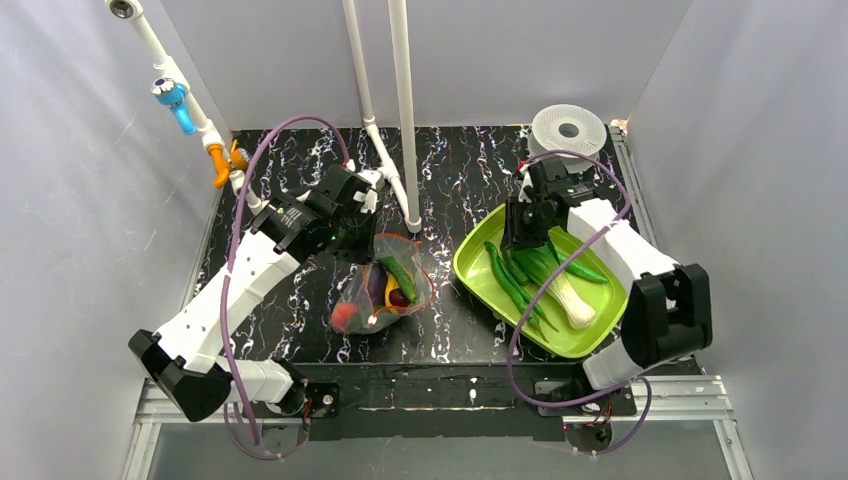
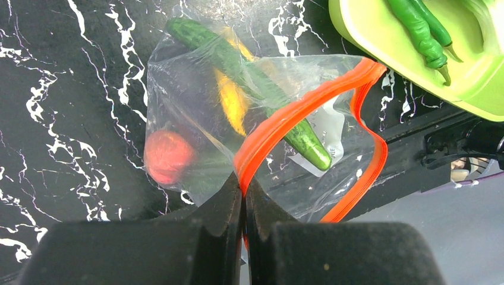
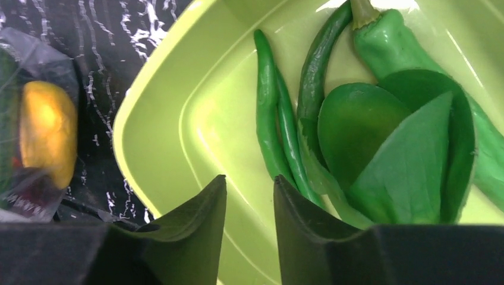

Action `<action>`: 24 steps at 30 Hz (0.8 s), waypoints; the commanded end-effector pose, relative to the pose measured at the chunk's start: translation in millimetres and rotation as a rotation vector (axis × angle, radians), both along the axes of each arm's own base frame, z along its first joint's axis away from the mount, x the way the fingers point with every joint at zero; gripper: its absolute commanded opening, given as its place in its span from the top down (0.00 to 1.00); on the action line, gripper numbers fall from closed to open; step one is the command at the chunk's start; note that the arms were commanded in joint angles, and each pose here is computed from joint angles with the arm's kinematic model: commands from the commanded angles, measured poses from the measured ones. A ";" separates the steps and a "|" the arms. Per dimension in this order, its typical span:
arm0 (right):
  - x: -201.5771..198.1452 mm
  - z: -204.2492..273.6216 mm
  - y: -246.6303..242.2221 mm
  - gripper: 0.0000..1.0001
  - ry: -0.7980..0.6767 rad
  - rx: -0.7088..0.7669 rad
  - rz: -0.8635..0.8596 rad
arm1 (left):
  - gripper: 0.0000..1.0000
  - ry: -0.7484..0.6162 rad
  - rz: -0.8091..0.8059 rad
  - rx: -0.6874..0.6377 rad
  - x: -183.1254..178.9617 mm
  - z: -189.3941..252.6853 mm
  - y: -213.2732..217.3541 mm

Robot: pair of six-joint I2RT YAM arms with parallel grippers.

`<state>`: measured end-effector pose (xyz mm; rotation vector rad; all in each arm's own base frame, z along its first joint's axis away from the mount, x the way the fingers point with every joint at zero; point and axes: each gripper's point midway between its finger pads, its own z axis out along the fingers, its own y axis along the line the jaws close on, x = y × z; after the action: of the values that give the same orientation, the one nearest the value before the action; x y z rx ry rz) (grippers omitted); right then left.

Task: Place the food in the zip-top bag and seal the zipper

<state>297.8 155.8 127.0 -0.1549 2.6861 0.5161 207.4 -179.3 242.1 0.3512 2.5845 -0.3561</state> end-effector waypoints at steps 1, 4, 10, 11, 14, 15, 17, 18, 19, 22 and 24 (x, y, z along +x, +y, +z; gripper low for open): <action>10.6 -8.7 -1.9 0.60 0.016 -0.045 0.012 | 1.00 -0.017 -0.018 -0.007 2.6 10.8 -2.1; 13.7 -19.2 -10.1 0.62 0.040 -0.106 0.002 | 1.00 -0.008 -0.021 0.000 2.4 10.0 -2.1; 16.2 -38.3 -23.5 0.61 0.077 -0.200 -0.003 | 1.00 -0.003 -0.026 0.000 2.5 9.5 -3.2; 16.8 -41.7 -25.9 0.61 0.080 -0.216 -0.002 | 1.00 -0.002 -0.029 0.004 2.5 9.3 -3.1; 22.5 -46.3 -31.7 0.61 0.072 -0.255 -0.002 | 1.00 -0.003 -0.034 0.013 3.0 9.7 -2.1; 23.9 -46.7 -32.2 0.60 0.073 -0.260 -0.003 | 1.00 -0.003 -0.035 0.015 3.2 9.8 -1.9; 25.3 -49.9 -35.1 0.60 0.083 -0.284 -0.008 | 1.00 -0.001 -0.036 0.014 2.5 9.5 -1.9; 26.2 -51.4 -39.3 0.60 0.089 -0.309 -0.021 | 1.00 0.001 -0.038 0.014 2.1 8.8 -2.2; 27.8 -52.4 -46.7 0.59 0.091 -0.351 -0.041 | 1.00 0.000 -0.037 0.015 2.3 9.0 -1.8; 28.4 -50.5 -59.7 0.58 0.096 -0.424 -0.057 | 1.00 -0.002 -0.038 0.018 1.5 9.4 -0.6; 27.7 -44.9 -55.7 0.57 0.083 -0.399 -0.049 | 1.00 -0.004 -0.037 0.016 0.7 9.1 0.3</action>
<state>319.3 109.9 64.0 -0.1653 2.8739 0.0522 209.7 -181.5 241.8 0.3935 2.6025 -0.3402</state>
